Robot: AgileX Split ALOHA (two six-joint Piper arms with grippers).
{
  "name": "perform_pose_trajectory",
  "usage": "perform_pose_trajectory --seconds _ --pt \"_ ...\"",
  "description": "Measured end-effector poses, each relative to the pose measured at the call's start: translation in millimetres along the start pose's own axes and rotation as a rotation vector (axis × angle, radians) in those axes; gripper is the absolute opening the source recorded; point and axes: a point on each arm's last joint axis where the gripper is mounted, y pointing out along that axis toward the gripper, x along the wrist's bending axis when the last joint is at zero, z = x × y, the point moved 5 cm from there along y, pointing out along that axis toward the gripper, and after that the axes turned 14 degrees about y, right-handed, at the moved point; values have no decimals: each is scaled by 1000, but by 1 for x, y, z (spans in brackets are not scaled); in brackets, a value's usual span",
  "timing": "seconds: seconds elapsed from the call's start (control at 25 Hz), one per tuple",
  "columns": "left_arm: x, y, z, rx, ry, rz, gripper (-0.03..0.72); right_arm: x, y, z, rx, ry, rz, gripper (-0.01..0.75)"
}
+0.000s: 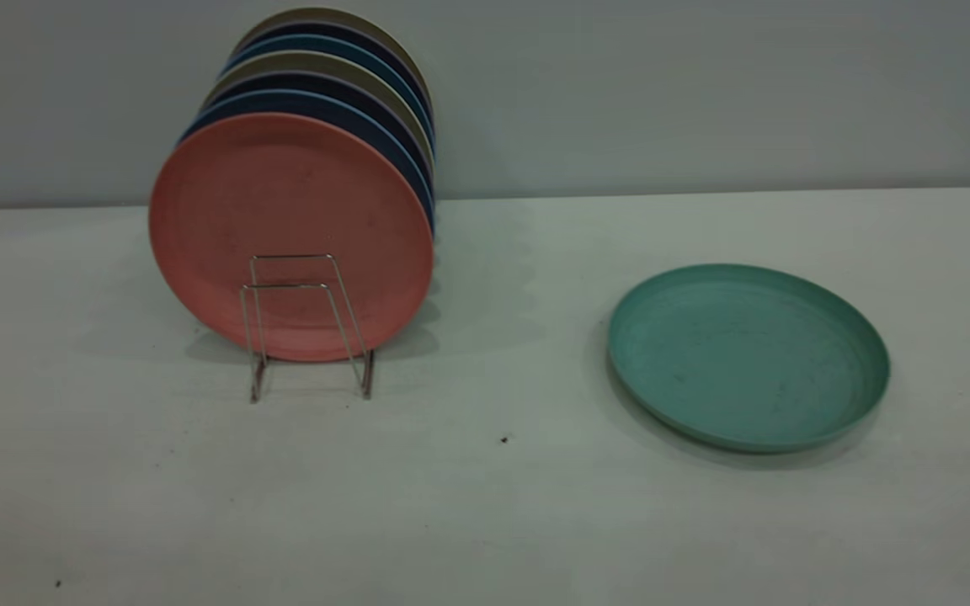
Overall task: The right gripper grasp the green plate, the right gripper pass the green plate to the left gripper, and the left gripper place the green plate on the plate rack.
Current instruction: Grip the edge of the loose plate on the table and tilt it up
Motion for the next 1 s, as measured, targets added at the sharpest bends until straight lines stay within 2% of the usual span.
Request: perform_pose_trajectory --seconds 0.16,0.36,0.52,0.88,1.0 --pt "-1 29 -25 2 -31 46 473 17 21 -24 11 20 -93 466" --pt "-11 62 -45 51 -44 154 473 51 73 -46 139 53 -291 465" --pt "-17 79 -61 75 -13 232 473 65 126 -59 184 95 -382 459" --pt "-31 110 -73 140 -14 364 473 62 246 -51 334 138 -367 457" --pt "-34 115 -72 151 -11 387 473 49 285 -47 401 182 -342 457"
